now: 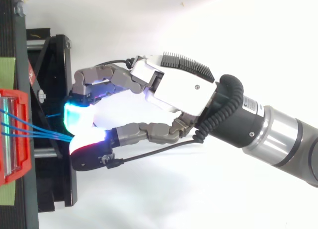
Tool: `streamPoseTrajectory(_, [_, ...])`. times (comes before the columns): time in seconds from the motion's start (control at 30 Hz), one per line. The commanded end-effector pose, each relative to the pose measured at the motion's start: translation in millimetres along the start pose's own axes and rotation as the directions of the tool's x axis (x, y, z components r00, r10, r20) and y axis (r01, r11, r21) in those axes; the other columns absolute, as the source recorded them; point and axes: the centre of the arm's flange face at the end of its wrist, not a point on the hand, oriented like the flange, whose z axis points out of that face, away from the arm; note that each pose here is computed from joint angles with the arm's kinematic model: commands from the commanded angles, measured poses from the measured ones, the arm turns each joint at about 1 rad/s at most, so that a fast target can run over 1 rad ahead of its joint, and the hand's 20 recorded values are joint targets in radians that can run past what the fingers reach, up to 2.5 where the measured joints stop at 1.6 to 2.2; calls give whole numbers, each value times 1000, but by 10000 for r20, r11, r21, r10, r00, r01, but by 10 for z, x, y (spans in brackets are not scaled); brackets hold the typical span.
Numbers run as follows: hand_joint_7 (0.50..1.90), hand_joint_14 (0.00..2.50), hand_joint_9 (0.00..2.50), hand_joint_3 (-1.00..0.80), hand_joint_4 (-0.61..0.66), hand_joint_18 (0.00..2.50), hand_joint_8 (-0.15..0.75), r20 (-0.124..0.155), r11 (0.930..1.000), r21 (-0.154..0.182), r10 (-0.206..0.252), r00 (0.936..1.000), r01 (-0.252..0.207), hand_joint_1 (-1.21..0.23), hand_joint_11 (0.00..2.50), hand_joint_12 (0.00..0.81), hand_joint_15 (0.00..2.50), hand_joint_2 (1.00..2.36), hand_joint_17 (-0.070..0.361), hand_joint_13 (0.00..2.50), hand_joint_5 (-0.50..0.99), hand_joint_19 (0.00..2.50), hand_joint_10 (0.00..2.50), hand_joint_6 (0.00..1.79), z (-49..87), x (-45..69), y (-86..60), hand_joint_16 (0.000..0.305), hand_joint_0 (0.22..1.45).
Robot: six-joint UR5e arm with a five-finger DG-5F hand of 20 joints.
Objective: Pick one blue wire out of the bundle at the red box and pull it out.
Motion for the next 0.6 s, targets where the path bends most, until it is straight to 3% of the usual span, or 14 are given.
streamPoseTrajectory(0.0, [1015, 10, 930, -500, 366, 663, 321, 56, 9998, -187, -56, 10000, 57, -675, 309, 413, 309, 1000, 128, 782, -115, 537, 12, 503, 3, 46, 38, 57, 460])
streamPoseTrajectory(0.1, [977, 10, 925, -500, 378, 659, 327, 166, 9999, -19, -152, 9997, 152, -652, 302, 421, 303, 1000, 133, 780, -118, 534, 10, 503, -40, 80, 34, 59, 441])
streamPoseTrajectory(0.27, [967, 11, 917, -500, 383, 664, 328, 173, 9999, -104, -110, 9998, 112, -651, 292, 428, 299, 1000, 135, 781, -120, 529, 9, 503, -42, 103, 53, 60, 431])
streamPoseTrajectory(0.57, [1192, 13, 928, -484, 294, 637, 307, 114, 9999, -86, -102, 9999, 103, -736, 349, 386, 323, 1001, 114, 768, -99, 558, 12, 502, -65, 159, 26, 51, 537])
